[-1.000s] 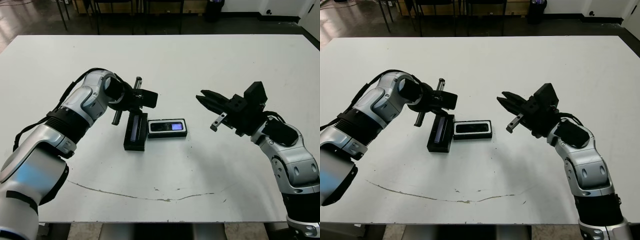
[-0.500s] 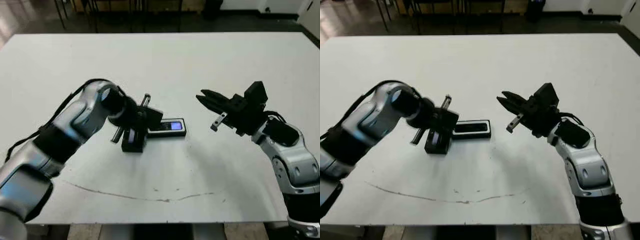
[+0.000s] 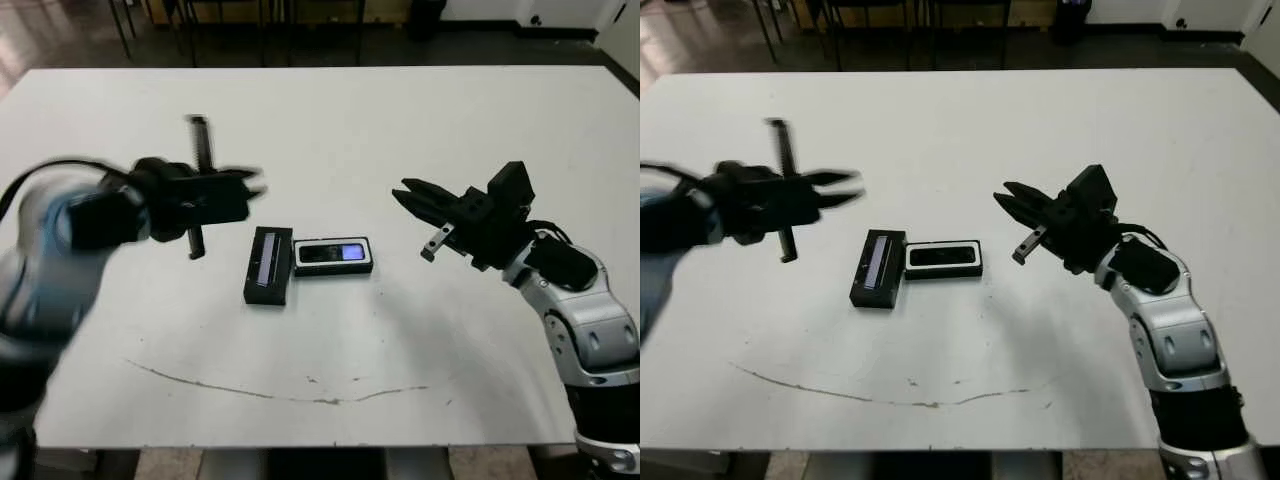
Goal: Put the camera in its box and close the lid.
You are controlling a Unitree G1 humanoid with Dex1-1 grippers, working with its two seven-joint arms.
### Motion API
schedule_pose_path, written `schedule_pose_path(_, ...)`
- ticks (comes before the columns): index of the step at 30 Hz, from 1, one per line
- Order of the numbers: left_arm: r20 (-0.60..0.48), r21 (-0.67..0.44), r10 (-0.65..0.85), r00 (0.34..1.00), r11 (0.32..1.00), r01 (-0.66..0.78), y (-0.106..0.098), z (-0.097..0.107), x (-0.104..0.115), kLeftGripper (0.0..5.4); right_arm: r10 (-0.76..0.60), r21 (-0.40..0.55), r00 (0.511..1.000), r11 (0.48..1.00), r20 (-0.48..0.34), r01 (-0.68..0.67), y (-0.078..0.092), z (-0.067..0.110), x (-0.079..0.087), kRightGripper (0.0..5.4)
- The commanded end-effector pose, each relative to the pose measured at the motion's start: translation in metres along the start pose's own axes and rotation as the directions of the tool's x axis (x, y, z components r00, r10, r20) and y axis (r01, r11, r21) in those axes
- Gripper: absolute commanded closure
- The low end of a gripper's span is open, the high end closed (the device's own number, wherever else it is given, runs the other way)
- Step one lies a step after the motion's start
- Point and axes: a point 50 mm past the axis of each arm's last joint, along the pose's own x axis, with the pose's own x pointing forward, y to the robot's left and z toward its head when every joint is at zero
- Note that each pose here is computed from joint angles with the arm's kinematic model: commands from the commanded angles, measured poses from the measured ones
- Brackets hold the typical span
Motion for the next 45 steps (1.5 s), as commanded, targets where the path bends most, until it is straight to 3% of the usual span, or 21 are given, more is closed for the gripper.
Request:
schedule_pose_path(1, -0.077, -0.164, 0.093, 0.993, 0.981, -0.105, -0.02, -0.011, -0.017, 4.35, -0.019, 0.015, 0.999, 1.0, -0.031, 0.02, 0.0, -0.007, -0.001, 5.4)
schedule_pose_path(4, -0.154, -0.324, 0.075, 0.985, 0.938, -0.122, -0.044, -0.019, -0.026, 3.63, -0.025, 0.016, 0.999, 1.0, -0.033, 0.025, 0.0, -0.008, -0.001, 5.4)
schedule_pose_path(8, -0.294, -0.538, -0.013, 0.956, 0.829, -0.154, -0.074, -0.027, -0.029, 2.67, -0.022, 0.009, 0.999, 1.0, -0.033, 0.023, 0.001, -0.008, 0.001, 5.4)
schedule_pose_path(13, -0.377, -0.633, -0.077, 0.923, 0.749, -0.196, -0.083, -0.019, -0.024, 1.48, -0.013, 0.013, 1.0, 1.0, -0.027, 0.013, 0.003, -0.01, 0.003, 5.4)
schedule_pose_path(19, -0.363, -0.734, -0.165, 0.917, 0.657, -0.172, -0.085, -0.015, -0.015, 0.11, -0.014, 0.021, 0.999, 1.0, -0.031, 0.015, 0.006, -0.012, 0.002, 5.4)
schedule_pose_path(24, -0.325, -0.804, -0.176, 0.929, 0.569, -0.173, -0.086, -0.01, -0.009, 0.02, -0.013, 0.011, 0.999, 1.0, -0.03, 0.013, 0.008, -0.014, 0.001, 5.4)
schedule_pose_path(30, -0.303, -0.838, -0.213, 0.929, 0.524, -0.153, -0.089, -0.007, -0.006, 0.02, -0.011, 0.013, 0.999, 1.0, -0.034, 0.012, 0.01, -0.015, 0.001, 5.4)
schedule_pose_path(36, -0.283, -0.852, -0.251, 0.926, 0.509, -0.122, -0.094, -0.004, -0.008, 0.02, -0.007, 0.015, 0.999, 1.0, -0.036, 0.007, 0.011, -0.016, 0.002, 5.4)
schedule_pose_path(45, -0.375, -0.807, -0.232, 0.898, 0.559, -0.192, -0.117, 0.0, -0.007, 0.02, -0.002, 0.018, 0.999, 1.0, -0.04, 0.003, 0.011, -0.016, 0.002, 5.4)
